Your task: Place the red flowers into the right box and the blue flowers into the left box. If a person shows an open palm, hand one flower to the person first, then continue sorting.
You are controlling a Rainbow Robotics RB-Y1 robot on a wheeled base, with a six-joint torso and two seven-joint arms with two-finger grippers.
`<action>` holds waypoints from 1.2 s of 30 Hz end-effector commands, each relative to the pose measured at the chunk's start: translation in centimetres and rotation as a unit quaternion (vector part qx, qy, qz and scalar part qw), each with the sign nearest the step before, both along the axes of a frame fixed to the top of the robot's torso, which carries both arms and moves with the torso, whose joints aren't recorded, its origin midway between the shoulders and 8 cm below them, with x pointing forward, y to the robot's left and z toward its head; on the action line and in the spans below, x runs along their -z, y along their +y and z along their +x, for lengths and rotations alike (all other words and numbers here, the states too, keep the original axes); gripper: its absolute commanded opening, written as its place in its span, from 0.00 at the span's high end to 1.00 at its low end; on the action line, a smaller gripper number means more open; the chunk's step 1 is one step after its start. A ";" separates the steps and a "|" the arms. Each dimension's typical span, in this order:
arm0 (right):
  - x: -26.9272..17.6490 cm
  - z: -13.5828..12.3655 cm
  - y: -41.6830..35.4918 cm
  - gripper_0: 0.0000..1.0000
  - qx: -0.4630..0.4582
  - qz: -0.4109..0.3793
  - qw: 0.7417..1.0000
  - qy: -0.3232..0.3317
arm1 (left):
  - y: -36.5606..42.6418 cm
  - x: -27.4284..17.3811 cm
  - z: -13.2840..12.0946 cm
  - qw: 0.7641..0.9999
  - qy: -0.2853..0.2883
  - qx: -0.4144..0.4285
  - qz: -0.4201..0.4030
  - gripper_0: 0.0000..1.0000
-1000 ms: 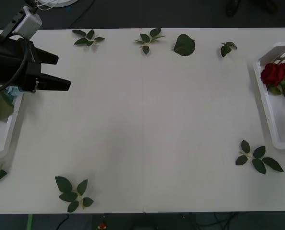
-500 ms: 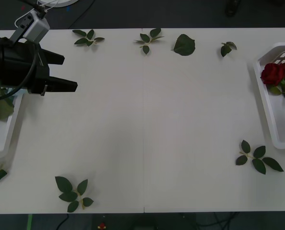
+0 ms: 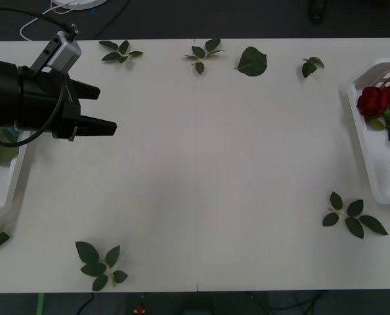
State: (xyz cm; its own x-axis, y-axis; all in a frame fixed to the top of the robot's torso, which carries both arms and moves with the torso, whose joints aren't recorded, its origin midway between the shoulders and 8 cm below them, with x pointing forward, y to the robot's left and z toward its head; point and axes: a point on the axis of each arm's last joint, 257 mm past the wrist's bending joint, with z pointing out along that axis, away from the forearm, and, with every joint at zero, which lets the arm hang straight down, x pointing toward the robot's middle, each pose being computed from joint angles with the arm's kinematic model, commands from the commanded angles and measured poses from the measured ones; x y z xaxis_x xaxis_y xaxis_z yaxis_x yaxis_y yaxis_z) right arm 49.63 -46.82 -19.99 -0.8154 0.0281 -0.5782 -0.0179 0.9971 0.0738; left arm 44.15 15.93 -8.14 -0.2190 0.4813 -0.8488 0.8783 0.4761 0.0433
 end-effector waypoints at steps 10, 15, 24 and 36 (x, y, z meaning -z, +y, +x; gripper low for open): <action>-13.9 -4.1 14.1 0.00 -0.235 0.097 0.966 -0.056 | -0.1 0.4 -0.1 1.000 -0.020 0.014 0.007 0.00; -16.7 -7.2 19.2 0.00 -0.351 0.097 0.925 -0.110 | -0.1 0.4 -0.1 1.000 -0.020 0.014 0.007 0.00; -19.1 -12.2 26.5 0.00 -0.497 0.123 0.836 -0.199 | -0.1 0.4 -0.1 1.000 -0.020 0.014 0.007 0.00; -18.5 -15.3 31.1 0.00 -0.572 0.126 0.766 -0.265 | -0.1 0.4 -0.1 1.000 -0.020 0.014 0.007 0.00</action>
State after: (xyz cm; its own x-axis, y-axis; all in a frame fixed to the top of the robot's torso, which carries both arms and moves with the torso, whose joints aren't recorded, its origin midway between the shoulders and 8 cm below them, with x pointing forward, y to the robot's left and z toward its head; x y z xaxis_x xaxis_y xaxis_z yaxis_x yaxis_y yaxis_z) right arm 35.49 -16.74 -1.44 -0.1082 -0.3700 -0.9227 -0.9508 0.3095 -0.0126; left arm 44.20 16.02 -8.27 -0.2233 0.4798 -0.8485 0.8770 0.4788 0.0400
